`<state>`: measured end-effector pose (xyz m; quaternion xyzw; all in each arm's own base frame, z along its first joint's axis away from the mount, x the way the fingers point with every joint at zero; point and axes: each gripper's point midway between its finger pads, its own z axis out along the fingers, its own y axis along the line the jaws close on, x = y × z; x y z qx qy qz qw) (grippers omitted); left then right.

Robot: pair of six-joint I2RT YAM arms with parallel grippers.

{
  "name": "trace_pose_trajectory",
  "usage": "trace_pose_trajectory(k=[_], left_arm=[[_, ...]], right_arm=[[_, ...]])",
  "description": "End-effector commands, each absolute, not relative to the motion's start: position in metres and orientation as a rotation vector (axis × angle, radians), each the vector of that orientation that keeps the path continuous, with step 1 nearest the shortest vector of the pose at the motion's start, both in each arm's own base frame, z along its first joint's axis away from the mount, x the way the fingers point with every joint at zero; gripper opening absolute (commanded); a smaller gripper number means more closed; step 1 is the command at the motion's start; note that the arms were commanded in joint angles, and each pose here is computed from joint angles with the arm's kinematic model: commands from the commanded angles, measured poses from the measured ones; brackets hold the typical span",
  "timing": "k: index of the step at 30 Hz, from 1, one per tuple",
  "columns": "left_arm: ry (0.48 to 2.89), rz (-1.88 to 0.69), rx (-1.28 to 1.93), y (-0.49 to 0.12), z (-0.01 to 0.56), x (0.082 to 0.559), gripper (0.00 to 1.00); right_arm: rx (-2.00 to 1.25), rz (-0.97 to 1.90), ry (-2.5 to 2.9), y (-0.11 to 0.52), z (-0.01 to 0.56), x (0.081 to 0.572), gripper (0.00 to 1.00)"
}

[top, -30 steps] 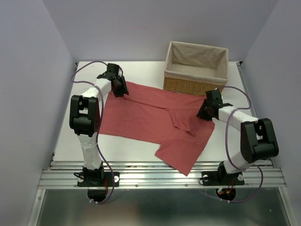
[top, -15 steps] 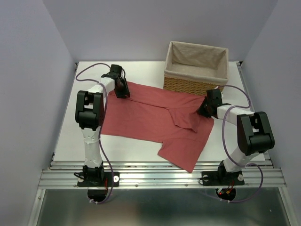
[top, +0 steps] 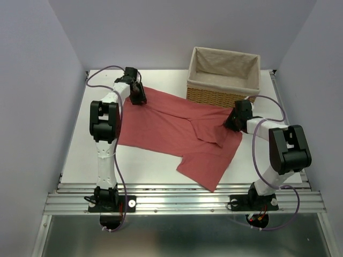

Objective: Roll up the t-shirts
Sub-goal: Move the bin to the center of the board.

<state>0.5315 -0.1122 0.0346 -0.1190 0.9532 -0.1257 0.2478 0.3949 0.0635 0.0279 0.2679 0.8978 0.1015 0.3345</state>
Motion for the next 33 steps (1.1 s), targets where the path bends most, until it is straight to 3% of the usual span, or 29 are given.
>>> trace_pose_trajectory(k=[1, 7, 10, 16, 23, 24, 30, 33], left_arm=[[2.52, -0.302, -0.295, -0.1, 0.088, 0.535, 0.44], [2.361, -0.327, -0.265, -0.095, 0.182, 0.512, 0.47], [2.342, -0.315, -0.27, -0.089, 0.197, 0.483, 0.48], [2.483, -0.19, -0.39, -0.061, 0.142, 0.383, 0.49], [2.519, -0.01, -0.758, -0.03, 0.091, 0.3, 0.5], [2.483, 0.086, -0.84, -0.015, 0.087, 0.292, 0.5], [2.335, 0.012, -1.094, -0.003, 0.072, 0.283, 0.5], [2.34, 0.101, -1.132, 0.009, 0.056, 0.284, 0.58]], right_arm=[[0.718, 0.177, 2.384, 0.048, 0.035, 0.371, 0.32], [0.569, 0.33, 2.296, 0.063, 0.102, 0.354, 0.46], [0.521, 0.412, 2.315, 0.074, 0.11, 0.336, 0.5], [0.426, 0.53, 2.371, 0.116, 0.113, 0.281, 0.52], [0.336, 0.572, 2.419, 0.159, 0.105, 0.263, 0.56], [0.325, 0.578, 2.419, 0.162, 0.106, 0.264, 0.57], [0.277, 0.57, 2.39, 0.165, 0.112, 0.275, 0.66], [0.257, 0.572, 2.389, 0.166, 0.115, 0.276, 0.66]])
